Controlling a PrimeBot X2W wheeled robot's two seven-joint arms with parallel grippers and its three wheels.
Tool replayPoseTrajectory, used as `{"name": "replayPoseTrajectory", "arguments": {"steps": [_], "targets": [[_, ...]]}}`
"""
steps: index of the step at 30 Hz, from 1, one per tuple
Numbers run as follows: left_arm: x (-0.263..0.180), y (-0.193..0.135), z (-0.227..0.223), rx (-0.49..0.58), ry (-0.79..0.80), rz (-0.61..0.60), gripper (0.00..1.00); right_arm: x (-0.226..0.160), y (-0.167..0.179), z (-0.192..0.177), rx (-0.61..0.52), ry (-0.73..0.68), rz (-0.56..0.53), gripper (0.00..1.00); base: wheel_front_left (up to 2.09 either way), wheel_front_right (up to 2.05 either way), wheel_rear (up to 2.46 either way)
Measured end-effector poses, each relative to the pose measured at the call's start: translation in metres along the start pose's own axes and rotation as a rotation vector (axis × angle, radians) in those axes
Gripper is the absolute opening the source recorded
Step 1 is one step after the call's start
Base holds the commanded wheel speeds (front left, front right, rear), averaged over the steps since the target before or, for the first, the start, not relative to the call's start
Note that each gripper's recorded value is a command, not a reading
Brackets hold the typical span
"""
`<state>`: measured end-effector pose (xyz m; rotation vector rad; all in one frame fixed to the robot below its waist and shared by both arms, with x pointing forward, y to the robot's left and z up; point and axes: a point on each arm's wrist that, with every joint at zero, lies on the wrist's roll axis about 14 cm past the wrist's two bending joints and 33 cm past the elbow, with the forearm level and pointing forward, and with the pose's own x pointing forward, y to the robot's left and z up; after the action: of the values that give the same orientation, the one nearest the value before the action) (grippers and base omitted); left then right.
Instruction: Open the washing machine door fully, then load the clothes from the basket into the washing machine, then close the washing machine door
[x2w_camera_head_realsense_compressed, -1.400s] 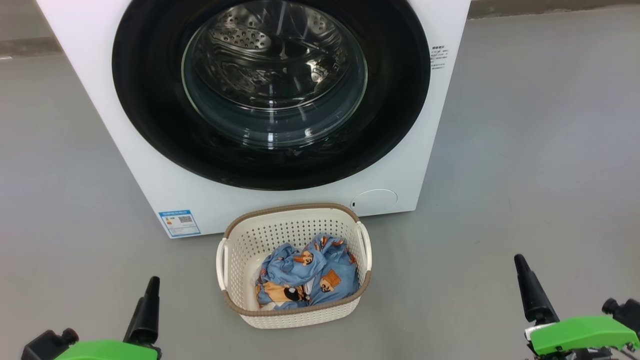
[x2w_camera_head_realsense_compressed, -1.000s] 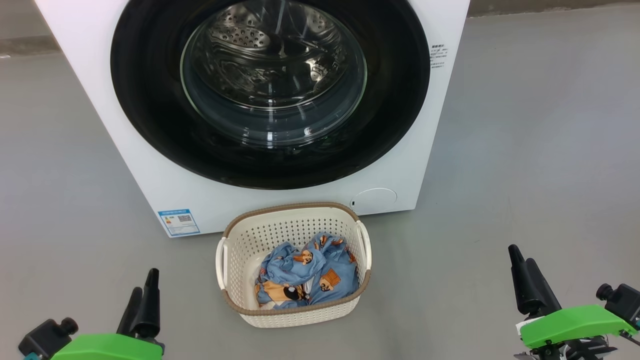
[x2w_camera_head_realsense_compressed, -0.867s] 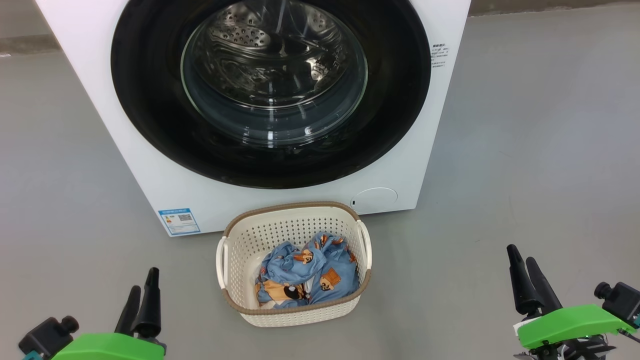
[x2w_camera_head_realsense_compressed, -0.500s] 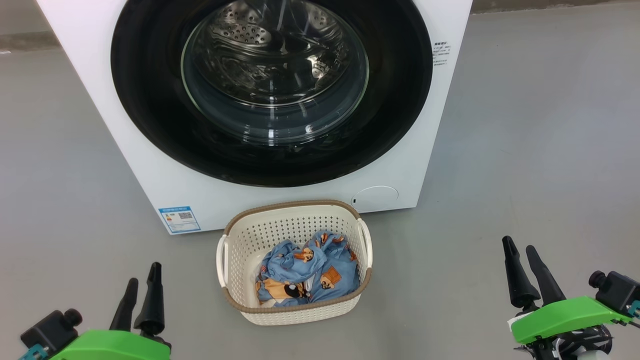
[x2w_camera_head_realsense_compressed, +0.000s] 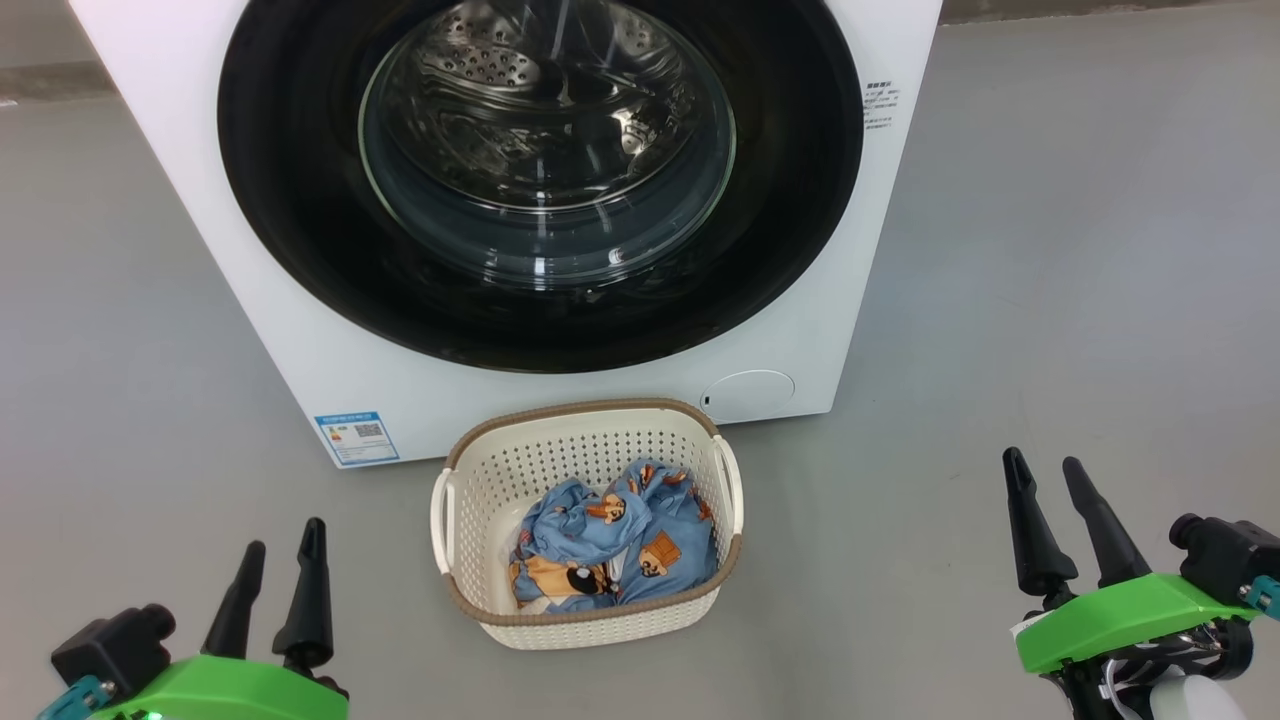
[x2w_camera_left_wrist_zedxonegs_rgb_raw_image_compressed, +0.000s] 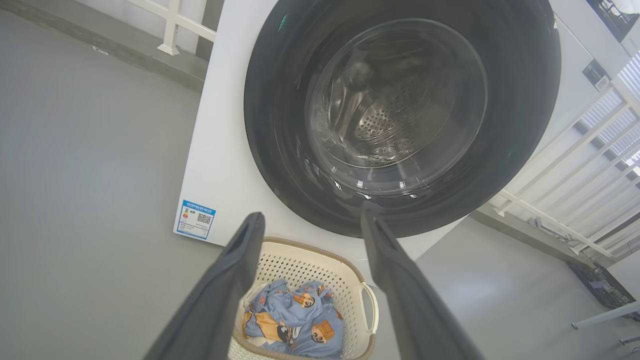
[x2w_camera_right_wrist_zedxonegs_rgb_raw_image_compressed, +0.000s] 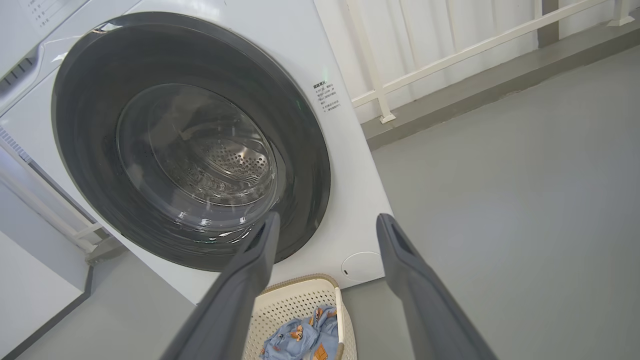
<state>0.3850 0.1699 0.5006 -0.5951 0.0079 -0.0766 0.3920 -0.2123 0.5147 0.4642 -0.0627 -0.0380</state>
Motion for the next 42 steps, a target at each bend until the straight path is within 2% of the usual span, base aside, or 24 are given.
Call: {"name": "replayPoseTrajectory", "arguments": {"steps": [37,42], "targets": [[0.008,-0.017,0.018,0.493,-0.080,-0.106,1.00,0.008,0.010,0.013,-0.528,-0.059,0.087,1.00,0.00,0.00,0.00],[0.008,-0.015,0.019,0.510,-0.085,-0.105,1.00,0.012,0.013,0.018,-0.538,-0.076,0.092,1.00,0.00,0.00,0.00]]}}
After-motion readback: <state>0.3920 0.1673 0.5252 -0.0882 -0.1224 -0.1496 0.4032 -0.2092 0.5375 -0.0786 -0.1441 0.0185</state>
